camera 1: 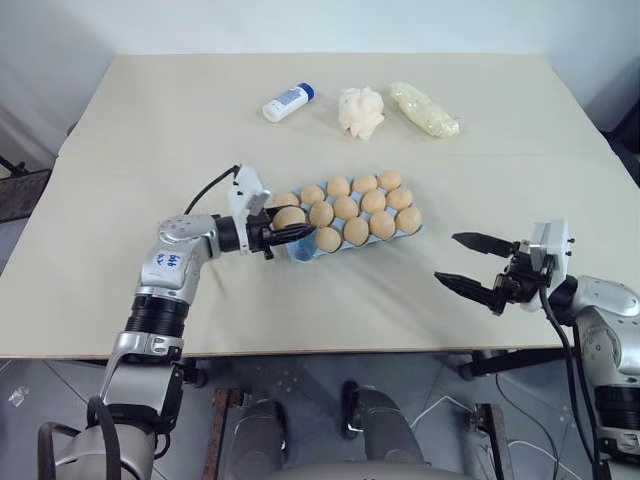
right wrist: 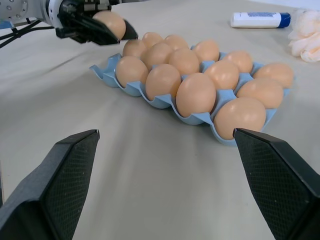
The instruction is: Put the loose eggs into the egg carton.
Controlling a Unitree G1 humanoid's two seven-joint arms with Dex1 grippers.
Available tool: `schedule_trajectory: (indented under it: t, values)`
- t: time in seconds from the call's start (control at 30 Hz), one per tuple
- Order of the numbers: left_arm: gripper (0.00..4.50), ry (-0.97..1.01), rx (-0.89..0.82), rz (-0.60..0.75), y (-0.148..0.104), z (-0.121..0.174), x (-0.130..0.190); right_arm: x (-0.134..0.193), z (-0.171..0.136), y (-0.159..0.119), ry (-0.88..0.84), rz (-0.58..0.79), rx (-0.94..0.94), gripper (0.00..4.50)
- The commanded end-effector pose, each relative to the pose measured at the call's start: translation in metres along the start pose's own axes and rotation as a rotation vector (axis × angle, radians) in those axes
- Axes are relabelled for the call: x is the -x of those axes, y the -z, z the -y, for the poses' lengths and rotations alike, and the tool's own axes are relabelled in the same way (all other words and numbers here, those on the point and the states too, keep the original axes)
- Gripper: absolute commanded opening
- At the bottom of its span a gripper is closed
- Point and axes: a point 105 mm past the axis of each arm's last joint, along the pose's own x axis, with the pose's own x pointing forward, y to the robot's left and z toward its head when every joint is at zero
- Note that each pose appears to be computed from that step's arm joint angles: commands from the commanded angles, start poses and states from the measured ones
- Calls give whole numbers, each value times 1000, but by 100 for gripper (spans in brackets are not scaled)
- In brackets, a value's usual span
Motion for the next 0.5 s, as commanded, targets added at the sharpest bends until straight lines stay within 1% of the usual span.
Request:
schedule_trajectory:
  t: [0.03,0.07,0.1,0.17,0.2,0.23,0.3,0.33,0.5]
  values:
    - [171,13,-47,5,-13,1,-3,4,0,-14,19,38,56,450]
    - [225,14,-49,-8,-11,1,-3,5,0,-14,21,38,55,450]
    - [241,13,-48,-16,-11,1,-3,5,0,-14,22,38,55,450]
    - [295,5,-49,-17,-11,1,-4,5,-1,-14,24,38,54,450]
    - [333,4,-48,-15,-12,1,-4,5,-1,-14,25,38,54,450]
    - [358,3,-52,-4,-15,1,-4,5,-1,-14,26,39,53,450]
    - [427,-1,-56,15,-22,1,-1,5,0,-14,29,40,53,450]
    - [449,-2,-62,22,-25,0,1,5,0,-14,29,40,54,450]
    - [449,-35,-60,105,-44,-6,14,3,2,-16,27,44,58,450]
